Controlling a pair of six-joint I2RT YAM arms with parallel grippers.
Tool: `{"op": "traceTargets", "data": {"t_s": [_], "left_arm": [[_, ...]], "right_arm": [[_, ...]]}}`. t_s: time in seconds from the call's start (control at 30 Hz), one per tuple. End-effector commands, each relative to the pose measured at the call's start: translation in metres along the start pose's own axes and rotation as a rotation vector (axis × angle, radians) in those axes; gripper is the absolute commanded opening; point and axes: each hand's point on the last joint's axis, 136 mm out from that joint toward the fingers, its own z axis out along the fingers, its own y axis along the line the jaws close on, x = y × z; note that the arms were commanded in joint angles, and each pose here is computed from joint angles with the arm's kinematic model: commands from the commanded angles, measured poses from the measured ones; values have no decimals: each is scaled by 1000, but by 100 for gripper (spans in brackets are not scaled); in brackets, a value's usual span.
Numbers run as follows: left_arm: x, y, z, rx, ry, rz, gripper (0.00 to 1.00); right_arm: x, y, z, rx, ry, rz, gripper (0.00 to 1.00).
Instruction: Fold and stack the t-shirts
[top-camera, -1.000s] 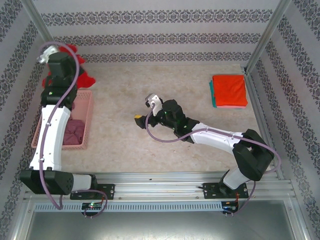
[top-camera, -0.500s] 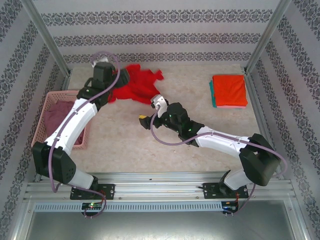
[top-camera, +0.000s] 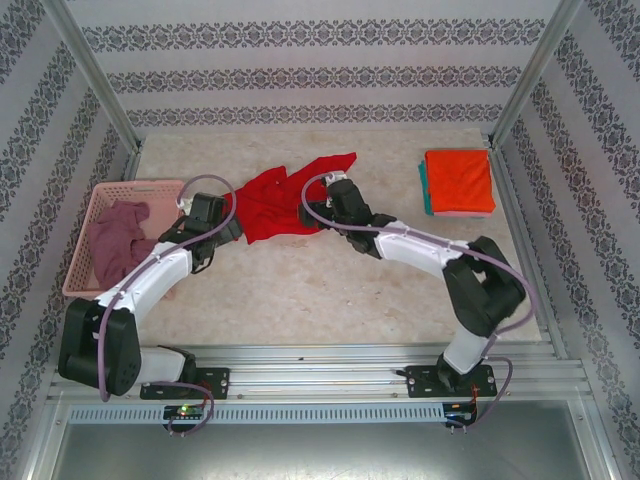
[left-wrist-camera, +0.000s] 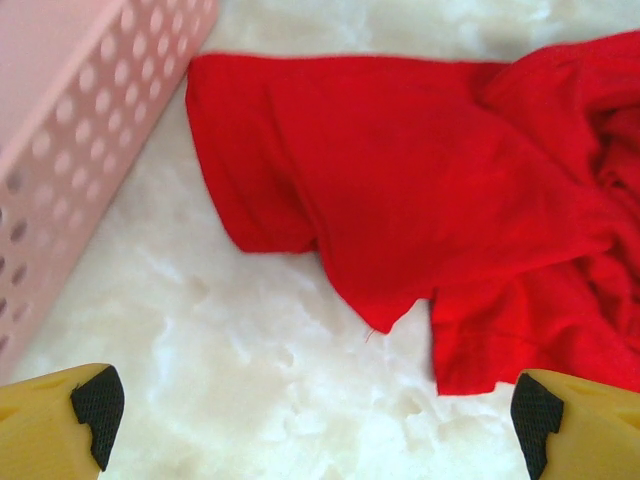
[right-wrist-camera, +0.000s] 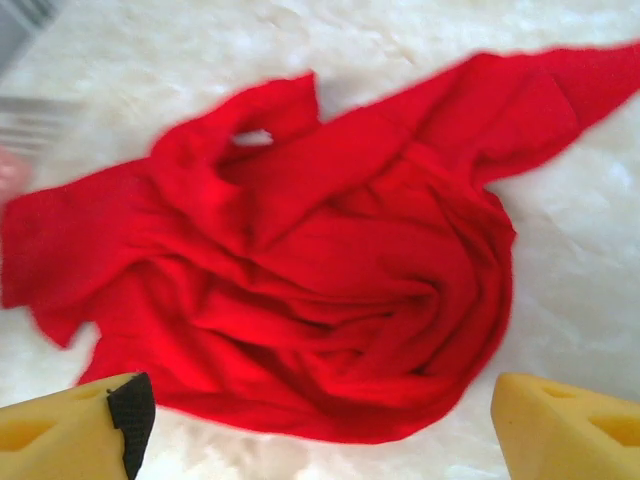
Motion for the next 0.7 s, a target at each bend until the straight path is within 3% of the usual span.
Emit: {"op": "traceTargets", "data": {"t_s": [0.0,0.2,0.33,0.4,0.67], "left_arm": [[2,-12,13,45,14,-109,100],[12,-31,28,86,81,-113,100],[15,-35,32,93,89,-128,100],[17,-37,34,104,93,-127,100],[15,-44,43,123,85,-142,100]], "right_arm": [[15,-18,22,90,88,55,81],[23,-44,64,141,152,72,55],[15,-48,71,112,157,85,13],[8,-46,66,79,149,81,0],[-9,-41,8,8,19,44,2]]}}
